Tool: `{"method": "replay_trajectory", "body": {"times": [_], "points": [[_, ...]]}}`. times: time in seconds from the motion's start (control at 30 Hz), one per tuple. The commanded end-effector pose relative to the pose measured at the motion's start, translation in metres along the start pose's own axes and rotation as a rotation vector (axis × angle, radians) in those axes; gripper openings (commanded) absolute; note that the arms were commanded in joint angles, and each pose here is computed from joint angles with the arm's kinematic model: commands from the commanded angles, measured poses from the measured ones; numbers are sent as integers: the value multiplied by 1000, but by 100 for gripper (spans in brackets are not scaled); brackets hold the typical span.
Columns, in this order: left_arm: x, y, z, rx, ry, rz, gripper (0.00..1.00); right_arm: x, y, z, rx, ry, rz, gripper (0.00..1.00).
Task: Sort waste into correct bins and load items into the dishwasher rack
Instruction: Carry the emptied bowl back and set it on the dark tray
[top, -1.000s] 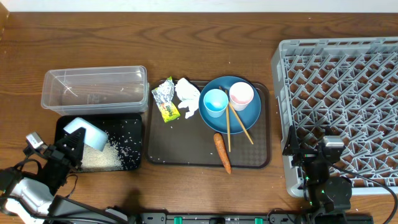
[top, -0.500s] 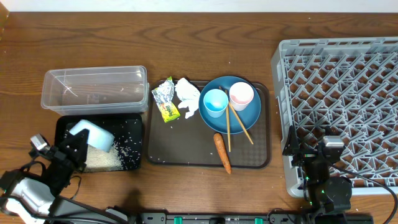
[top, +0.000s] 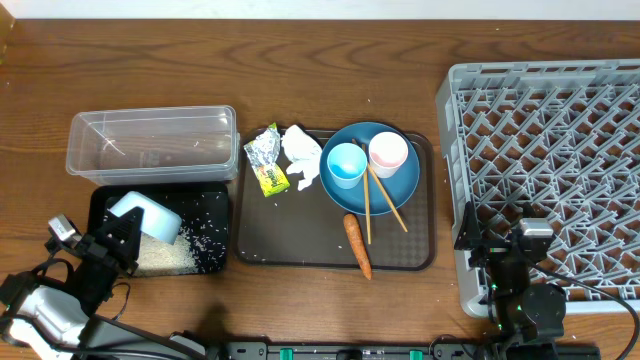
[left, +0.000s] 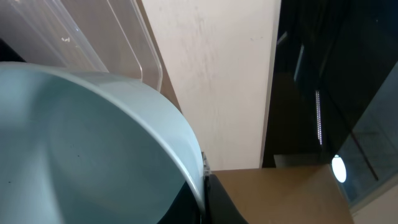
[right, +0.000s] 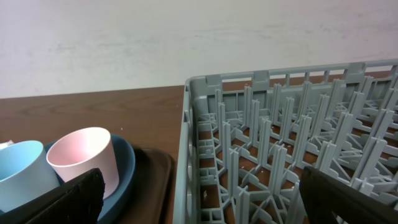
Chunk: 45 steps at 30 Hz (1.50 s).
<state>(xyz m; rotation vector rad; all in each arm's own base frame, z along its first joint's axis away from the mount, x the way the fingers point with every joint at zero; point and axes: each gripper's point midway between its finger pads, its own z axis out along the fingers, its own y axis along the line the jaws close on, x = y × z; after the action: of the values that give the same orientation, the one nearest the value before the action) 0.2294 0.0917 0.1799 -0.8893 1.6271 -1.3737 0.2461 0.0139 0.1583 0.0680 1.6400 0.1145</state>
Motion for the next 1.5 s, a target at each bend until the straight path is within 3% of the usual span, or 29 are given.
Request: {"method": "replay_trajectory", "body": {"times": [0.0,0.3,0.53,0.7,1.3,1.47], "points": [[0,-13,1,26,-2,74,6,1,0,0,-1,4,-4,99],[46,-64,29,36,196,373,6,1,0,0,-1,4,-4,99],[68,-67,49,-187,275,499,6,1,0,0,-1,4,-4,99],[100,-82,57,-159,352,599,6,1,0,0,-1,4,-4,99],[166,-34,70,-432,578,833,6,1,0,0,-1,4,-4,99],[185,-28,71,-420,638,868,6,1,0,0,-1,4,-4,99]]}}
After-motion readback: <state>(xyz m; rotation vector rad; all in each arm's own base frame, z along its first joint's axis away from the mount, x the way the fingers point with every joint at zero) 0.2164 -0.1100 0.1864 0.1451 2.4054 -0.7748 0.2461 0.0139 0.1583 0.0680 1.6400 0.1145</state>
